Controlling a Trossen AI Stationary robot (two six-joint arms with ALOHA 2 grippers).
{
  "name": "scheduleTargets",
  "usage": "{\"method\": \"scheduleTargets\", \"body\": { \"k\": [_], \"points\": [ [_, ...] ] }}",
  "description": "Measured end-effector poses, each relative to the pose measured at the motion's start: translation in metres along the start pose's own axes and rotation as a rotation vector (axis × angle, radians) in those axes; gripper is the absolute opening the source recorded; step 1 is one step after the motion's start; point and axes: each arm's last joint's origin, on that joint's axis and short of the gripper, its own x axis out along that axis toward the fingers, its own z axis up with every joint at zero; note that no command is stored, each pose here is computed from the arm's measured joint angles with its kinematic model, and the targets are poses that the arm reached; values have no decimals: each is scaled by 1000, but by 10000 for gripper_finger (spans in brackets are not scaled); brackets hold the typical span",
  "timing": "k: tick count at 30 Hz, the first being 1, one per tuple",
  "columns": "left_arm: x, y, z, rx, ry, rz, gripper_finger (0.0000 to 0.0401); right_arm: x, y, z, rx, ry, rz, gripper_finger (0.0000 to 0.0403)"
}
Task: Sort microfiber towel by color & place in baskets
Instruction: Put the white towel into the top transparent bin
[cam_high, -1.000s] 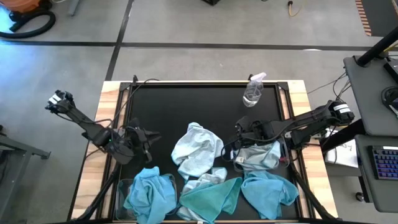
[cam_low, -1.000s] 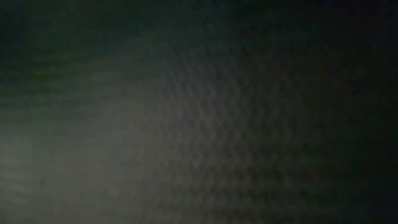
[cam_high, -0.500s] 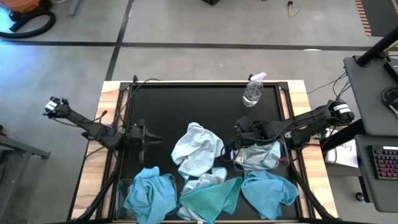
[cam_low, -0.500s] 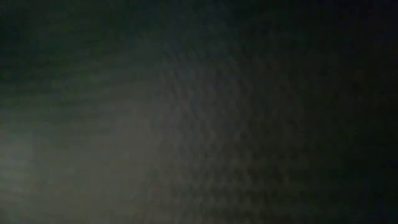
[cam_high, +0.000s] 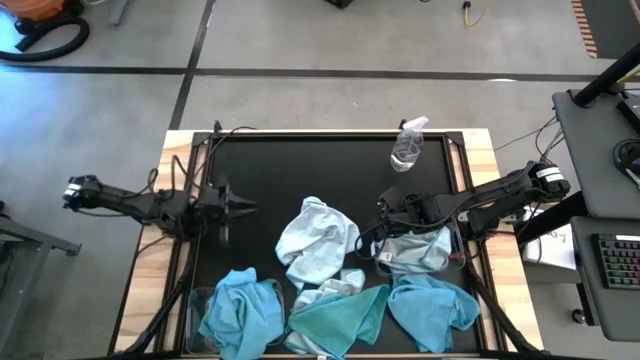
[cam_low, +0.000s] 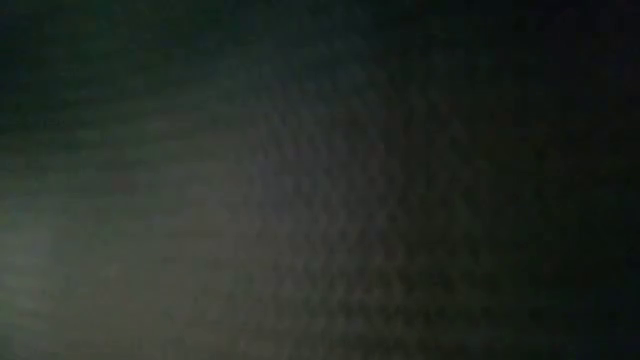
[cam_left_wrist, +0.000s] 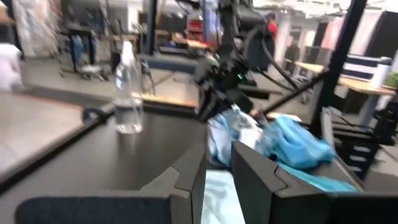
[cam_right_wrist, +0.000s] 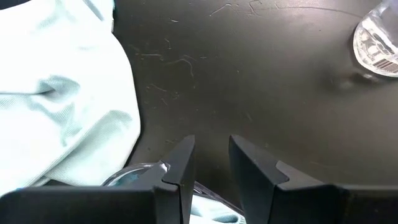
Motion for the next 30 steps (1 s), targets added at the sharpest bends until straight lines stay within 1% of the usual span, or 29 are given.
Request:
{"method": "scheduleTargets", "body": {
  "k": [4, 10, 15, 19, 22, 26, 30],
  "points": [
    [-1, 7, -1, 41, -36, 45, 62, 0, 0, 0, 0, 0, 0, 93],
    [-7, 18, 3, -2, -107, 130, 62, 0, 0, 0, 0, 0, 0, 93],
    [-12, 30, -4, -22, -143, 222, 62, 0, 0, 0, 0, 0, 0, 93],
    [-16, 38, -12, 21, -162, 266, 61, 0, 0, 0, 0, 0, 0, 93],
    [-18, 42, -20, 30, -195, 276, 61, 0, 0, 0, 0, -1, 1, 93],
    [-19, 46, -30, 27, -302, 259, 61, 0, 0, 0, 0, -1, 1, 93],
    [-21, 50, -26, 41, -346, 238, 61, 0, 0, 0, 0, -1, 1, 93]
  ]
}}
